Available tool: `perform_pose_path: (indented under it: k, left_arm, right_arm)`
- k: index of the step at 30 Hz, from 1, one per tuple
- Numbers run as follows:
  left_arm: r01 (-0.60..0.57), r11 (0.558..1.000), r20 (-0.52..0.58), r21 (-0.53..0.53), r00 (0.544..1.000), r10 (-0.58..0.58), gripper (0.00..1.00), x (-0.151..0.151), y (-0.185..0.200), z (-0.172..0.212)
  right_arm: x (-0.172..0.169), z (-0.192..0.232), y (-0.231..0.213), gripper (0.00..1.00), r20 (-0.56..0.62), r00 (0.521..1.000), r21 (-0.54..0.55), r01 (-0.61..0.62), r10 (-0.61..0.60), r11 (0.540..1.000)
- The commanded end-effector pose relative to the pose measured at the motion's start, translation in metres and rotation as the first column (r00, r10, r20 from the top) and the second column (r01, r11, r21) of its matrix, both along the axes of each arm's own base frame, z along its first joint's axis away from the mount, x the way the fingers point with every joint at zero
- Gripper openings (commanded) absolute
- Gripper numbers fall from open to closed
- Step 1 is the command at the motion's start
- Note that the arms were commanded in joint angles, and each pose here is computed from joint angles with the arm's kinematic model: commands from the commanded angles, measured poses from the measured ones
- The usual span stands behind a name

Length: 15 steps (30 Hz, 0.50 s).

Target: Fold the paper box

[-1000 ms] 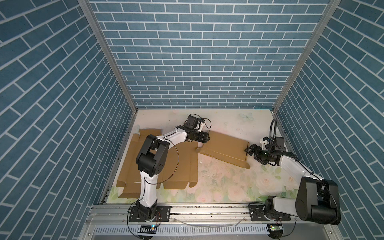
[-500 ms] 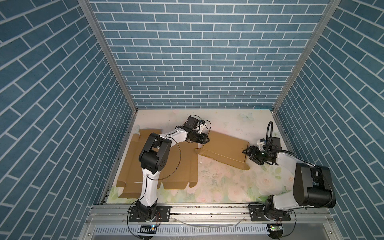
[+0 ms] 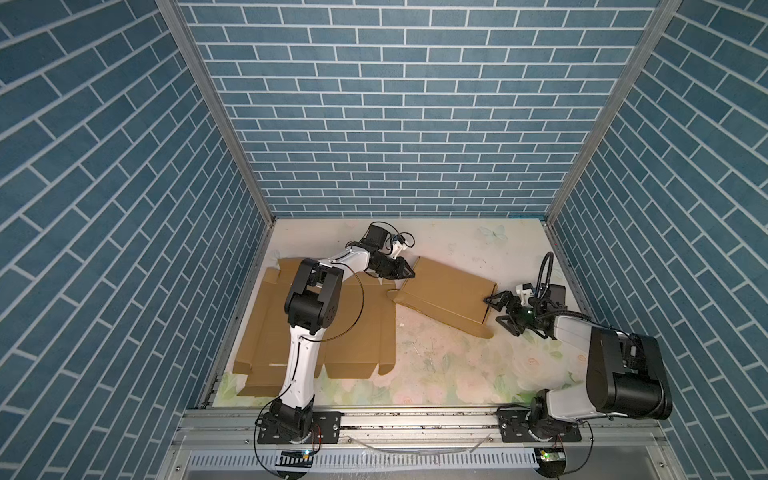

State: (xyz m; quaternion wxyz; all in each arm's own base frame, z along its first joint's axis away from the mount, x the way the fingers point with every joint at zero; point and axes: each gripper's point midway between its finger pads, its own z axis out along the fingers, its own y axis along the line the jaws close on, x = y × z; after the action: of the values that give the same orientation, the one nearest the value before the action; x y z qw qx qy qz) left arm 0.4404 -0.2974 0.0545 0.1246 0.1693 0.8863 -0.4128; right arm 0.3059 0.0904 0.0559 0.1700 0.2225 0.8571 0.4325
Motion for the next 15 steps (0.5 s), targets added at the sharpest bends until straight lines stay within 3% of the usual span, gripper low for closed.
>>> perform_pose_path:
  k: [1,9,15]
  left_arm:
    - [-0.048,0.985,-0.214,0.165,0.973,0.083,0.27,-0.022,0.038,-0.070]
    - [-0.057,0.983,-0.234,0.174,0.967,0.098,0.26,-0.021,0.044,-0.080]
    - [-0.078,0.984,-0.209,0.160,0.972,0.111,0.29,-0.016,0.042,-0.075]
  right_arm:
    - [-0.003,0.002,0.005,0.96,-0.002,1.000,0.041,0.015,-0.014,0.999]
    - [0.003,0.003,0.026,0.96,0.024,0.999,0.072,-0.024,0.022,0.997]
    - [0.023,0.014,0.048,0.85,0.089,0.996,0.133,-0.030,0.019,0.991]
